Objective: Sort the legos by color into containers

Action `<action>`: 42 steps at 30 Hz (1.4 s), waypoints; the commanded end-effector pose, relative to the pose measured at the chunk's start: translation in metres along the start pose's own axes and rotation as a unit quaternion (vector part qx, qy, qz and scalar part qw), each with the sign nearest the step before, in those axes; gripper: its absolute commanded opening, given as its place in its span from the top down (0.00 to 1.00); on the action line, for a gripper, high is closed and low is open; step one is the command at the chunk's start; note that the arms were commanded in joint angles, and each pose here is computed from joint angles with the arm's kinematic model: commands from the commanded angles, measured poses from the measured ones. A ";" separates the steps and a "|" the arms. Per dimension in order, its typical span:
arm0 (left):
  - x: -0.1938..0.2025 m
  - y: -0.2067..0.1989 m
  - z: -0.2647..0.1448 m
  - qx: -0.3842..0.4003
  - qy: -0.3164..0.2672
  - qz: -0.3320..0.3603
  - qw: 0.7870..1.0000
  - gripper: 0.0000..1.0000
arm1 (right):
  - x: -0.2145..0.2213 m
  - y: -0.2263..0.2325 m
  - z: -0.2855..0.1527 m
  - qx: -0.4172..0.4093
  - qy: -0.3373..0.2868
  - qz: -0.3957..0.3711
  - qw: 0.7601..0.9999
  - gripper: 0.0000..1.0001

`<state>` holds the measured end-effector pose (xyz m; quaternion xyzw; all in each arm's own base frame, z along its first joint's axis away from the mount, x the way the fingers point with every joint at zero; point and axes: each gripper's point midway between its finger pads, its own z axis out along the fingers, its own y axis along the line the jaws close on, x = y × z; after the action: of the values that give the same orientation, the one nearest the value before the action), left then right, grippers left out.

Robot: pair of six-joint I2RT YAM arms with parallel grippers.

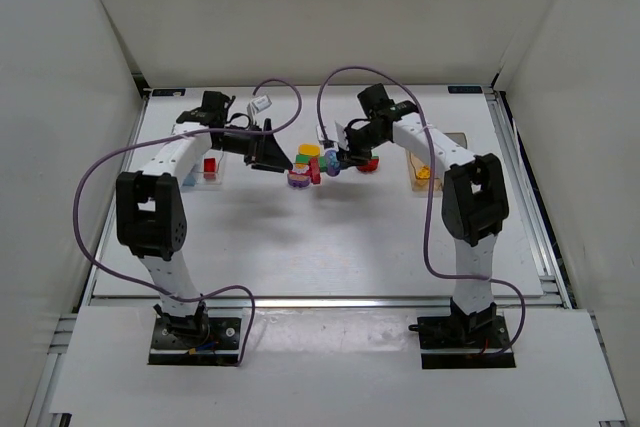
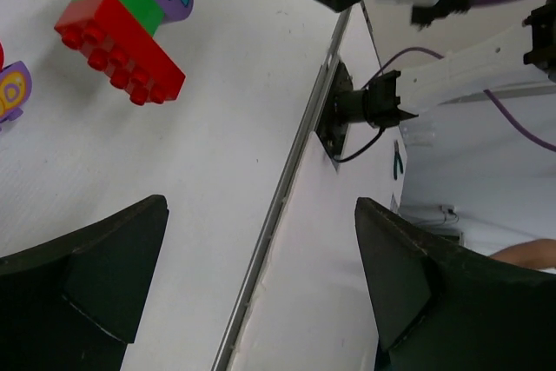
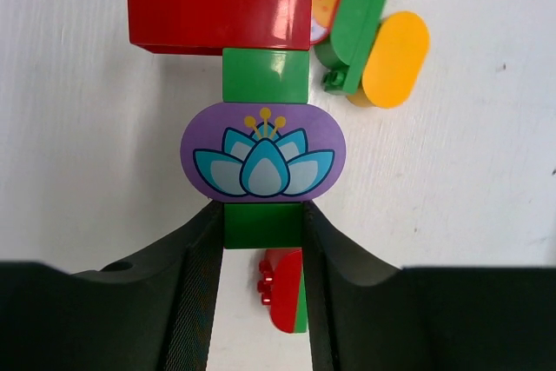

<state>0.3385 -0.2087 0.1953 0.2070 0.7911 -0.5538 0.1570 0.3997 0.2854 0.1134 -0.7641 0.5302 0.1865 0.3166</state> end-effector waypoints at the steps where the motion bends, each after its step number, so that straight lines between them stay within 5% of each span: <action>1: -0.022 -0.025 -0.013 0.025 -0.058 0.061 0.996 0.01 | -0.033 -0.022 -0.032 0.059 -0.033 0.083 0.994 1.00; 15: -0.037 0.016 -0.003 0.001 -0.044 0.031 0.999 0.08 | -0.085 -0.022 -0.057 0.082 -0.092 0.090 0.988 1.00; 32: -0.040 0.007 -0.003 0.036 -0.036 0.046 0.998 0.07 | -0.120 -0.024 -0.036 0.072 -0.097 0.061 0.991 1.00; 37: -0.039 0.005 -0.002 0.049 -0.032 0.040 0.997 0.24 | -0.121 -0.030 -0.033 0.077 -0.095 0.058 0.991 1.00; 42: -0.037 0.000 -0.002 0.062 -0.028 0.043 0.997 0.61 | -0.115 -0.033 -0.033 0.086 -0.081 0.051 0.992 1.00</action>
<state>0.3749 -0.2080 0.1905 0.2022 0.7712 -0.5786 0.1719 0.3762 0.3457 0.2009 -0.6897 0.5666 0.2321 0.3865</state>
